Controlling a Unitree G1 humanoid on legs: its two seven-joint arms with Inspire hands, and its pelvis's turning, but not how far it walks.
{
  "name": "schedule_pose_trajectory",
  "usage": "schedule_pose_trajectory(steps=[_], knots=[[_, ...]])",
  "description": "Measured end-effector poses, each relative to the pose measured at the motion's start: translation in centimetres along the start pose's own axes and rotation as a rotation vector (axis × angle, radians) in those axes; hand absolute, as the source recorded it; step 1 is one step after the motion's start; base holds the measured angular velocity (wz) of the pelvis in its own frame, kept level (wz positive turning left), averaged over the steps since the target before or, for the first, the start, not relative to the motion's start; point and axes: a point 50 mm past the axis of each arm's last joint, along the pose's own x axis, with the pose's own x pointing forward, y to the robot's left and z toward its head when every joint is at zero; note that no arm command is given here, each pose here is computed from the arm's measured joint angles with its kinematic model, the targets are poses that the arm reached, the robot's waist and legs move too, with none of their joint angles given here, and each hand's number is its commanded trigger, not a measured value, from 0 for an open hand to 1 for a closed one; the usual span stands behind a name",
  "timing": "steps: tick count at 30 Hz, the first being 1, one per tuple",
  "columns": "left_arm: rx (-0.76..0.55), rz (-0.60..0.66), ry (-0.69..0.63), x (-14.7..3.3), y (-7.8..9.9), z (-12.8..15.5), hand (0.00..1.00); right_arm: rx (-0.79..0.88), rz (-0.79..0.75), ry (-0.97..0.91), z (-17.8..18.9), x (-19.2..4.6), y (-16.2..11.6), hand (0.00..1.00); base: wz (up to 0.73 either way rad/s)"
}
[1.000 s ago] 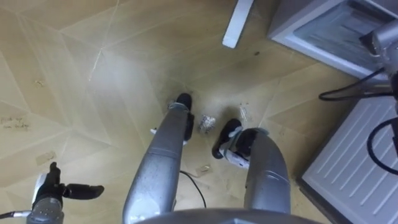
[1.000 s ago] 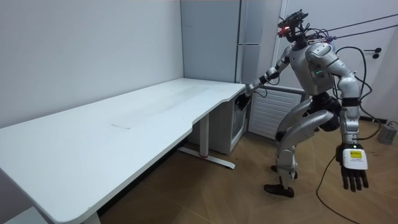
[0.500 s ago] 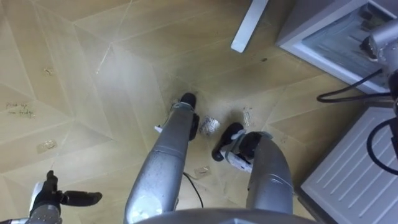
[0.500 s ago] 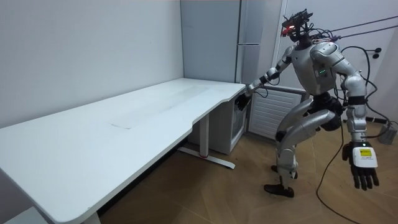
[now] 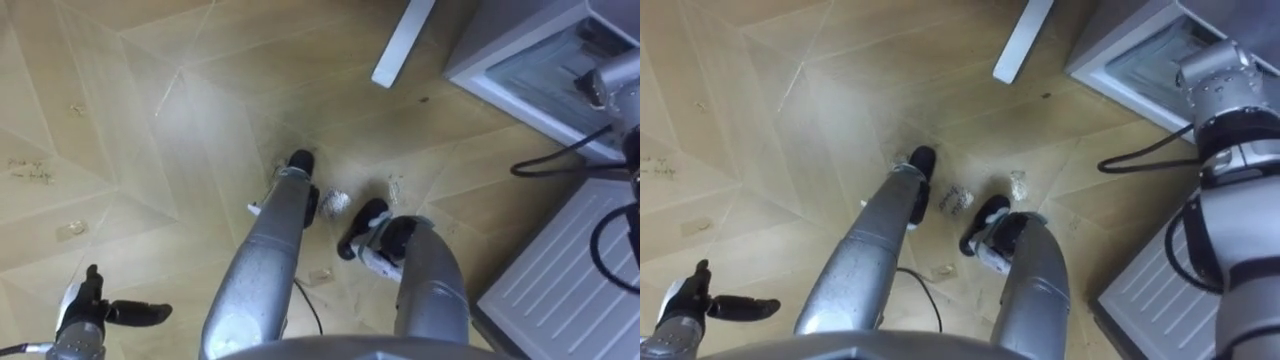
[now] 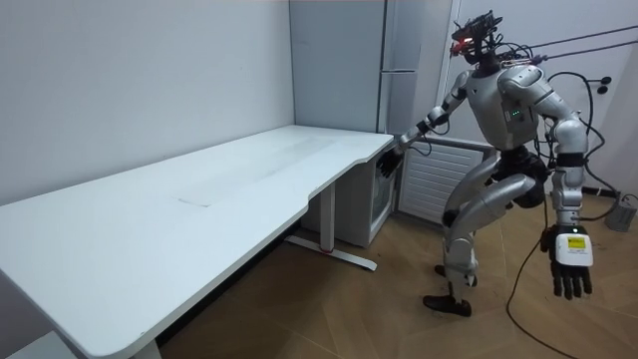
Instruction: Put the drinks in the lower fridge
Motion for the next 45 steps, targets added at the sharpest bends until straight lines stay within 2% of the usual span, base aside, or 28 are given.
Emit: schedule_pose_trajectory(steps=[6,8,14,24,26,33,38,45], knots=[[0.011,-0.029,0.0,0.0,0.3,0.0,0.0,-0.074,0.105,0.018,-1.4,0.8,-2.9,0.0,-0.01],[0.016,-0.051,0.005,0.0,0.1,-0.1,0.0,-0.165,0.136,0.012,-1.7,1.2,-4.6,0.0,0.0],[0.006,-0.085,-0.003,0.1,-0.5,0.3,0.0,-0.349,0.228,0.025,-2.5,1.4,-6.8,0.0,-0.07],[-0.016,-0.111,0.058,0.2,-1.7,-0.5,0.0,-0.479,0.202,0.154,-5.2,1.1,-13.7,0.0,-0.05],[-0.016,-0.121,0.066,0.2,-2.4,-0.6,0.0,-0.515,0.181,0.212,-6.6,0.6,-15.9,0.0,-0.04],[-0.035,-0.145,0.107,-0.1,-4.2,-1.6,0.0,-0.687,0.163,0.386,-11.8,-1.2,-19.7,0.0,-0.12],[-0.067,-0.152,0.136,-0.5,-4.9,-2.5,0.0,-0.775,0.127,0.525,-15.5,-3.7,-23.8,0.0,-0.15],[-0.088,-0.148,0.155,-0.9,-5.5,-3.5,0.0,-0.906,0.121,0.63,-17.9,-6.4,-27.2,0.0,-0.12]])
